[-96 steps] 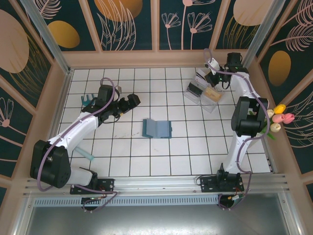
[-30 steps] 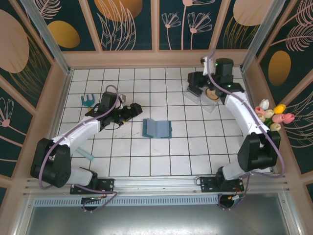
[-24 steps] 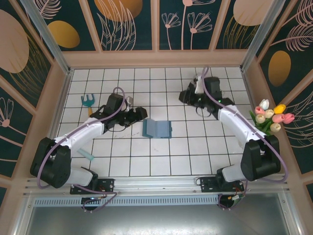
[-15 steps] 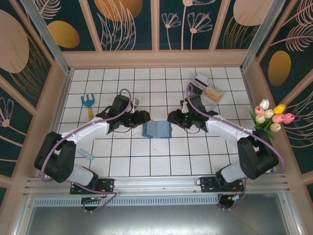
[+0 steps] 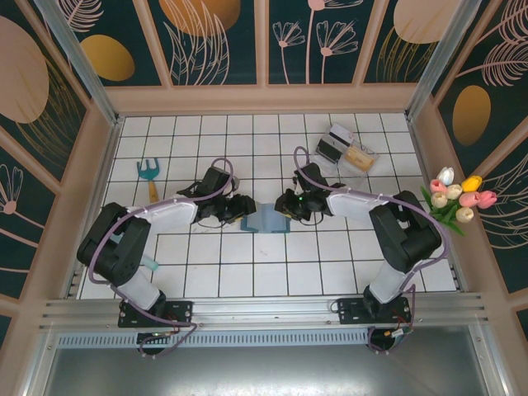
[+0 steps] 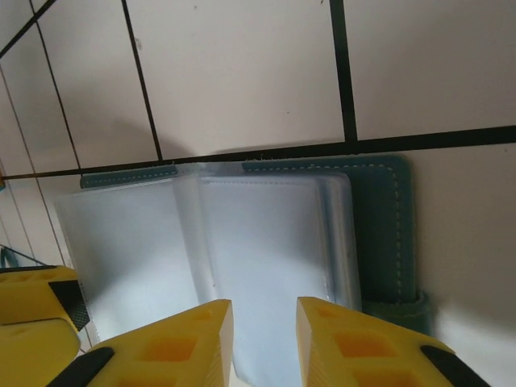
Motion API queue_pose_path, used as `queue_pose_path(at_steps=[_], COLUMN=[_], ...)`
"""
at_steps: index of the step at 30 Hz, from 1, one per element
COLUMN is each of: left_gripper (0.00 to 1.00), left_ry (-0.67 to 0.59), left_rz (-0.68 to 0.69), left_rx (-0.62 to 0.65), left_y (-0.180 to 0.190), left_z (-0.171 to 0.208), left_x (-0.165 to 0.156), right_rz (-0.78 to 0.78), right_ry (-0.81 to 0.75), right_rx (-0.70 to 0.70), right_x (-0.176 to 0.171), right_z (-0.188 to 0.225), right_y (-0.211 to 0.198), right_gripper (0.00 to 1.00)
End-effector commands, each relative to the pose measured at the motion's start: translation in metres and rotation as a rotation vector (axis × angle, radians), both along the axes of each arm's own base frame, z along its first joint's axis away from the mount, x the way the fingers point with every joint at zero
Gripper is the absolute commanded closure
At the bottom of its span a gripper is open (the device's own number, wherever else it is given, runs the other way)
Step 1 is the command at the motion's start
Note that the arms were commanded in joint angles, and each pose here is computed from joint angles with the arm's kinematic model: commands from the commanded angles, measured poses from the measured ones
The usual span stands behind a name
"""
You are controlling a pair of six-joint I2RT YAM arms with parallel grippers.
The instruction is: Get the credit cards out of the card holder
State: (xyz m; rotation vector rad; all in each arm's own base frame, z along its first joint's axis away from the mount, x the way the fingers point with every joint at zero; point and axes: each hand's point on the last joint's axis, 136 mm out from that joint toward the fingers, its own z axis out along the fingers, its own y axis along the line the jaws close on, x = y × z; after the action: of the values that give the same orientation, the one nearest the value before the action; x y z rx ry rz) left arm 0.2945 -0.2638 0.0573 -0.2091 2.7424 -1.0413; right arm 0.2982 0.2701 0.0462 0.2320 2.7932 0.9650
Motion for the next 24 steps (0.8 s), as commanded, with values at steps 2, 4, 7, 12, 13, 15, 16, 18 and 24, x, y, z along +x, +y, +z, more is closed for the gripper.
queue_pose_path(at_steps=[2, 4, 7, 12, 13, 15, 16, 18, 24], left_gripper=[0.6, 0.63, 0.69, 0.79, 0.8, 0.83, 0.84, 0.85, 0.87], left_ry=[0.013, 0.026, 0.034, 0.038, 0.037, 0.036, 0.037, 0.058, 0.064], left_rz=[0.008, 0.006, 0.008, 0.006, 0.005, 0.002, 0.001, -0.002, -0.005], left_rx=[0.043, 0.062, 0.087, 0.142, 0.156, 0.171, 0.174, 0.191, 0.184], left_y=[0.005, 0.007, 0.011, 0.02, 0.022, 0.025, 0.025, 0.027, 0.025], left_z=[-0.014, -0.022, -0.029, -0.038, -0.039, -0.041, -0.042, -0.051, -0.053], left_x=[0.001, -0.001, -0.003, -0.006, -0.007, -0.008, -0.008, -0.01, -0.011], right_rz=[0.024, 0.029, 0.024, -0.009, -0.009, -0.01, -0.003, 0.0, 0.007], right_ry=[0.01, 0.018, 0.015, -0.024, -0.027, -0.02, -0.011, 0.004, 0.028], right_rx=[-0.036, -0.06, -0.134, -0.201, -0.202, -0.207, -0.204, -0.206, -0.209], right_x=[0.0, -0.001, -0.003, -0.003, -0.005, -0.008, -0.011, -0.016, -0.027], right_z=[-0.007, -0.013, -0.019, -0.007, -0.005, -0.005, -0.007, -0.01, -0.013], right_y=[0.004, 0.004, -0.002, -0.016, -0.017, -0.02, -0.02, -0.022, -0.022], right_gripper=[0.69, 0.69, 0.68, 0.67, 0.67, 0.67, 0.67, 0.67, 0.66])
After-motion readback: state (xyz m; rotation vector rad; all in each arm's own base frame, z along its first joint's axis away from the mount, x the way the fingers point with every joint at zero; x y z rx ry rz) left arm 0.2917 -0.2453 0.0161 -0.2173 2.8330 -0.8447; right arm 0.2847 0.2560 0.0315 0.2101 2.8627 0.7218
